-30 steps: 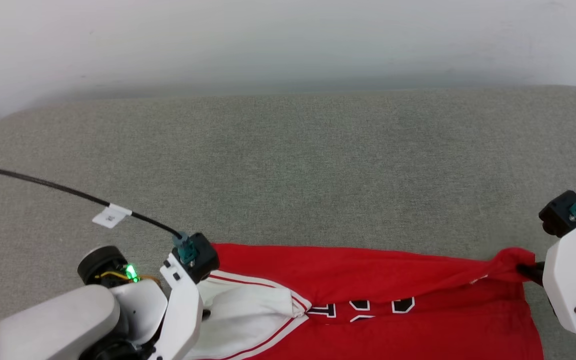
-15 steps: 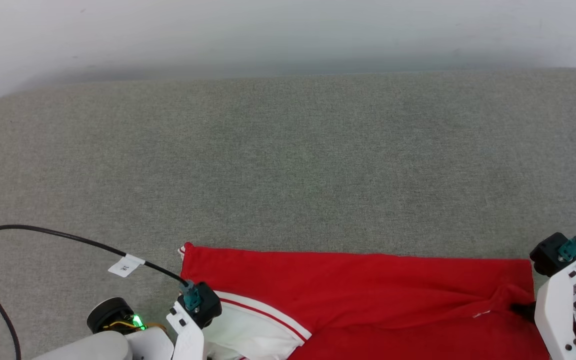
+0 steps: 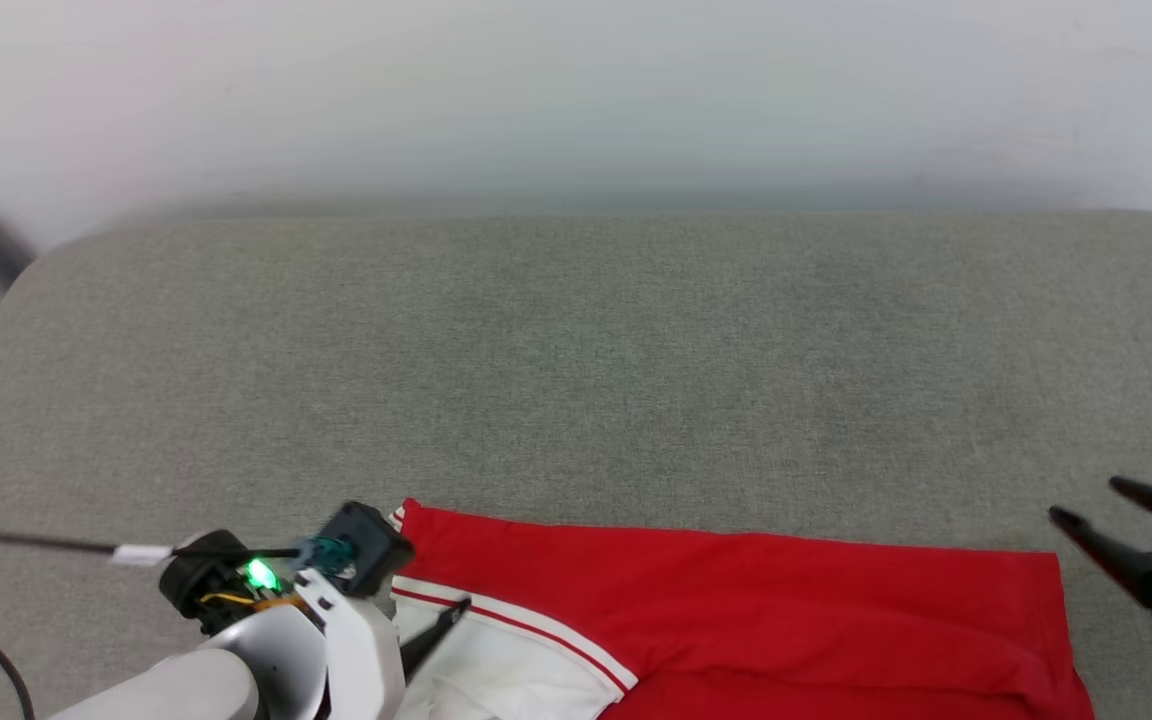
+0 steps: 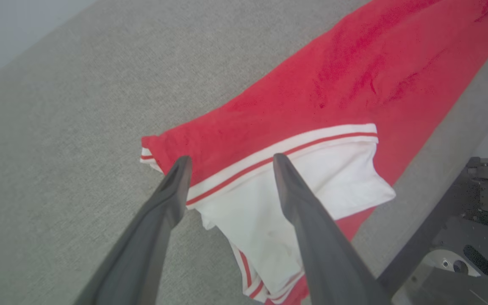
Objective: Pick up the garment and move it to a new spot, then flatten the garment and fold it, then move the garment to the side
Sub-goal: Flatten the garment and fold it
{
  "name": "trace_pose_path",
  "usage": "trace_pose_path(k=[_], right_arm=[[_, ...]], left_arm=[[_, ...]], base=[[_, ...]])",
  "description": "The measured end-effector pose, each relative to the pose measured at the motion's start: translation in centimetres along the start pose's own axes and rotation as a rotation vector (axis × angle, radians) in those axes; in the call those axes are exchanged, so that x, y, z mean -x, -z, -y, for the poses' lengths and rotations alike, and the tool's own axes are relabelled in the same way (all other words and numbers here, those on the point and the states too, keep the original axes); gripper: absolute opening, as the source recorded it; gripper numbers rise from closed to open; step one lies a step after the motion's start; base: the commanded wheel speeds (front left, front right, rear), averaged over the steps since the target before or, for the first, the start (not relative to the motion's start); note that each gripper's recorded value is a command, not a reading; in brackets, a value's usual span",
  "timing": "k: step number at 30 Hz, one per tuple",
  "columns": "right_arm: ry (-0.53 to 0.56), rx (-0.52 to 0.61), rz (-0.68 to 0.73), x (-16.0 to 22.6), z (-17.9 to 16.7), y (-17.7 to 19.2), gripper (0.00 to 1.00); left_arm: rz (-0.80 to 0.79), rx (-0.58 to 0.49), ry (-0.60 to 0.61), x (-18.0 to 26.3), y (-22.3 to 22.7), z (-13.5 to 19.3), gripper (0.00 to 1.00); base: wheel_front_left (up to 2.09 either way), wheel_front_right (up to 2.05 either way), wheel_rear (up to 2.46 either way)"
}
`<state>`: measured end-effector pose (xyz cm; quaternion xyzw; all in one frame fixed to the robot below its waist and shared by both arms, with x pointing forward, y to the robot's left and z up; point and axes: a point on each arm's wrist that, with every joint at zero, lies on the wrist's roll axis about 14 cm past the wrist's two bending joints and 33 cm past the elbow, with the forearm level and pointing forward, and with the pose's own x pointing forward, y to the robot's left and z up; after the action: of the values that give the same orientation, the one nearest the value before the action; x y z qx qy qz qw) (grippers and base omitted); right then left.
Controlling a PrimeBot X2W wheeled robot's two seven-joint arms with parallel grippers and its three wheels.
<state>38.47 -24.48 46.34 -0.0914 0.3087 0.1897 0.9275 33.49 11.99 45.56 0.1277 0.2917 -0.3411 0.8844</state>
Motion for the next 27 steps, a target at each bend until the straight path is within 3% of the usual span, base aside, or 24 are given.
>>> trace_pose_path(k=[5, 11, 19, 27], right_arm=[[0.078, -0.07, 0.098, 1.1, 2.6, -0.9, 1.0], [0.106, -0.225, 0.036, 0.9, 2.6, 3.7, 1.0], [0.069, -0.395, -0.092, -0.2, -0.1, 9.0, 1.0], [0.011, -0.48, -0.157, -1.8, -2.9, 10.8, 1.0]], left_arm=[[0.242, 0.001, -0.19, 1.3, -3.6, -2.9, 1.0], [0.436, 0.051, -0.379, 2.2, -4.7, -5.0, 1.0], [0.503, 0.105, -0.6, 3.4, -3.7, -7.4, 1.0], [0.58, 0.161, -0.746, 5.3, -3.9, -8.7, 1.0]], base=[[0.0, 0.0, 0.0], [0.0, 0.0, 0.0], [0.0, 0.0, 0.0], [0.0, 0.0, 0.0]])
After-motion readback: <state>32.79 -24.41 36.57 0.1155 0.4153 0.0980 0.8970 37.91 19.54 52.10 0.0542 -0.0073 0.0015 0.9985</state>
